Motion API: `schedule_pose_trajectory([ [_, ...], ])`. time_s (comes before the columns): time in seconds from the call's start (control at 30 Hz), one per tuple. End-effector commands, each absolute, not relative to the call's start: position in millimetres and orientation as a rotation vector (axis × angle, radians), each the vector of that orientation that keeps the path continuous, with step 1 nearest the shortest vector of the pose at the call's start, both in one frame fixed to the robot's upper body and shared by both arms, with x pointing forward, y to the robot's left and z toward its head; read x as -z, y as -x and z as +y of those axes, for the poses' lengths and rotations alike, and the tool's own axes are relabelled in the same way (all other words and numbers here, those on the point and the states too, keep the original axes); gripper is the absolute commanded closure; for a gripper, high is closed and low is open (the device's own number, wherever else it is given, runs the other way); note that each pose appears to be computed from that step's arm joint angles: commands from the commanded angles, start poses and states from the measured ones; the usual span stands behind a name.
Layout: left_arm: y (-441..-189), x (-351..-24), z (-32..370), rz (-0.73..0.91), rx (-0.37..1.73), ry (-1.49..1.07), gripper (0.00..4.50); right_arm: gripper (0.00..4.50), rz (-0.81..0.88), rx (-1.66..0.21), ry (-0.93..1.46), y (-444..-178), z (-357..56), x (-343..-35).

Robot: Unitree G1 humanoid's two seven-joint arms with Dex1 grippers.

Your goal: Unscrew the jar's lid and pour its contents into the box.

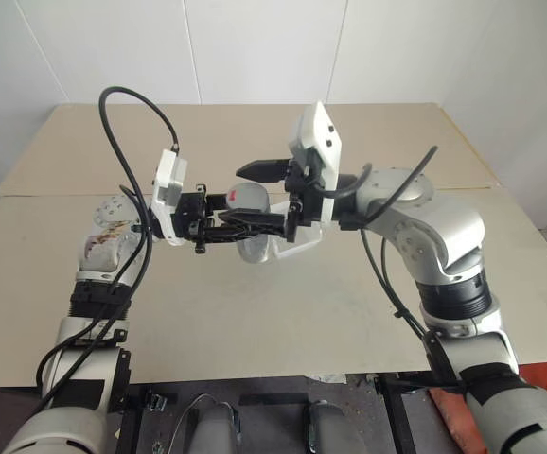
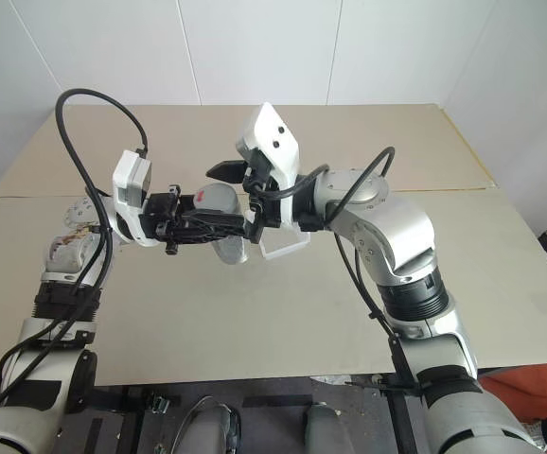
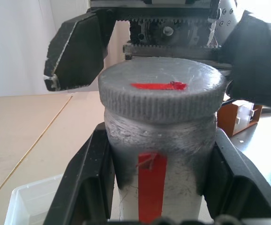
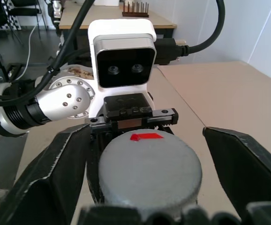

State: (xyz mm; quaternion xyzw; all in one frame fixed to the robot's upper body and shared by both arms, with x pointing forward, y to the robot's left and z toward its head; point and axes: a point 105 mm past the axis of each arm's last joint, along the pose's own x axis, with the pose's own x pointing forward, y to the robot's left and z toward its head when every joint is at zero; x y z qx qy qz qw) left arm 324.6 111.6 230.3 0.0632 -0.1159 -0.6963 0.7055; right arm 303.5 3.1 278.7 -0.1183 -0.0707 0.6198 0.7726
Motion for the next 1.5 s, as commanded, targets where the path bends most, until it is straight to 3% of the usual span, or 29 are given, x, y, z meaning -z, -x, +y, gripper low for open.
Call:
schedule_pose_trajectory([
  [0.03,-322,-243,109,-0.311,1.557,-0.189,2.42,0.04,-0.228,-1.355,0.278,-297,6,-292],
  [0.2,-322,-243,110,-0.312,1.557,-0.196,2.42,0.04,-0.223,-1.357,0.275,-298,6,-291],
  [0.3,-322,-243,110,-0.312,1.559,-0.201,2.42,0.67,-0.223,-1.359,0.27,-298,6,-292],
  [0.4,-322,-243,110,-0.311,1.56,-0.203,2.42,1.69,-0.224,-1.362,0.265,-298,6,-292],
  [0.43,-322,-243,110,-0.31,1.56,-0.204,2.42,1.75,-0.227,-1.362,0.263,-297,6,-292],
  [0.63,-318,-242,111,-0.293,1.589,-0.2,2.42,1.75,-0.239,-1.393,0.227,-297,4,-294],
  [0.83,-301,-249,108,-0.262,1.741,-0.186,2.42,1.75,-0.348,-1.877,0.168,-266,-17,-293],
  [0.93,-291,-253,104,-0.24,1.81,-0.187,2.42,1.75,-0.368,-2.062,0.156,-264,-22,-292],
  [1.17,-282,-253,100,-0.221,1.869,-0.221,2.42,1.75,-0.331,-2.073,0.214,-288,-3,-280],
  [1.33,-289,-250,107,-0.222,1.813,-0.211,2.42,0.18,-0.364,-1.949,0.206,-298,-6,-286],
  [1.5,-302,-239,124,-0.215,1.646,-0.201,2.42,0.04,-0.412,-1.667,0.26,-301,-23,-293],
])
